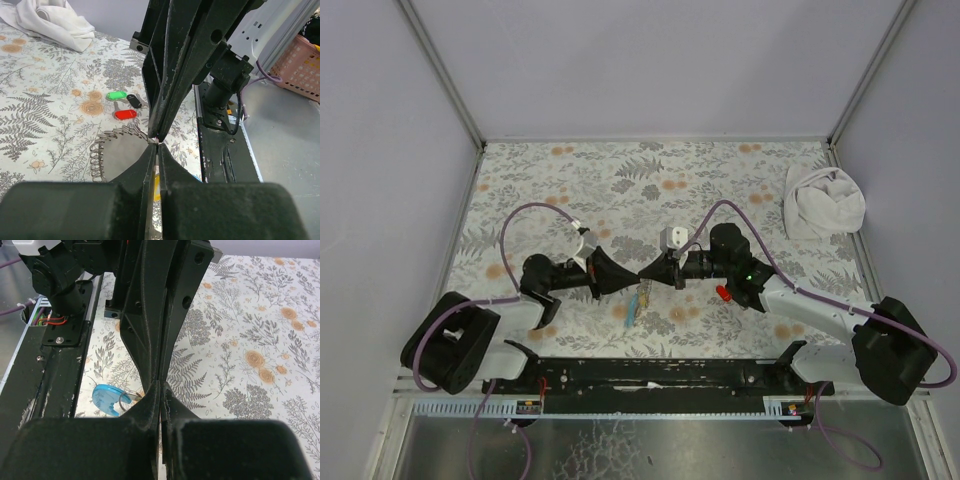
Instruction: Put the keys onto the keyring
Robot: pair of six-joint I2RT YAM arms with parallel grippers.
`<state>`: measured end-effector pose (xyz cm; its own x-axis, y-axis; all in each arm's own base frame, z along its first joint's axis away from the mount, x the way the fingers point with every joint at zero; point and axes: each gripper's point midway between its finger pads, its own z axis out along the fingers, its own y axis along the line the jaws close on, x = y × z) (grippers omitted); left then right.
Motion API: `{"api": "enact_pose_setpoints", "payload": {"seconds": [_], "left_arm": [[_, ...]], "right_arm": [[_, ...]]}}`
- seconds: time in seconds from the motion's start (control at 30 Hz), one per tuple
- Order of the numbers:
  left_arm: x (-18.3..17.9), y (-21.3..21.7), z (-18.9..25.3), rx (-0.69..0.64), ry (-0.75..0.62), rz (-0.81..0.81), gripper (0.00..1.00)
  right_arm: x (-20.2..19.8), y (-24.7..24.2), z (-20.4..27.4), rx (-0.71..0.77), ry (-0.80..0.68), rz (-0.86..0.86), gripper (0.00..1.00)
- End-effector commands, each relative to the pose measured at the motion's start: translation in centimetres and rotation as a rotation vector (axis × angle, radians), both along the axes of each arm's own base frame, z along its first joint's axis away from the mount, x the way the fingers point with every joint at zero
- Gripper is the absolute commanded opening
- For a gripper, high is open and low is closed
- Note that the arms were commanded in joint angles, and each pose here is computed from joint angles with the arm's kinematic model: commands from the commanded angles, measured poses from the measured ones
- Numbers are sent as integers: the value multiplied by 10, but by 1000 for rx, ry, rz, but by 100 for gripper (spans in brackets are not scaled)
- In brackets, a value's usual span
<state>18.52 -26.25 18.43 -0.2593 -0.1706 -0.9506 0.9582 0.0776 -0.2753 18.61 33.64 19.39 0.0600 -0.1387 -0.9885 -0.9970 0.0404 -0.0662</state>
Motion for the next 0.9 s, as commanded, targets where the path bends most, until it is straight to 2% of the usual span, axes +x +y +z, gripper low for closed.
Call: {"api": "enact_pose_setpoints", "payload": {"seconds": [0.0, 0.23, 0.33, 0.5, 0.67, 0.87], "left_arm": [[-2, 0, 28, -41, -108, -20, 0], [14, 7, 31, 12, -85, 141, 0], [19, 7, 33, 41, -60, 219, 0], [31, 11, 30, 106, 46, 343, 0], [34, 5, 31, 187, 139, 388, 0], [26, -6, 28, 352, 217, 364, 0]], "right_arm": [[4, 2, 17, 53, -46, 2, 0], [8, -12, 14, 3, -68, -77, 0], [13, -19, 15, -9, -84, -128, 23], [19, -34, 23, 6, -100, -235, 44], [16, -43, 18, 26, -108, -262, 47], [10, -39, 8, -7, -143, -198, 46]]}}
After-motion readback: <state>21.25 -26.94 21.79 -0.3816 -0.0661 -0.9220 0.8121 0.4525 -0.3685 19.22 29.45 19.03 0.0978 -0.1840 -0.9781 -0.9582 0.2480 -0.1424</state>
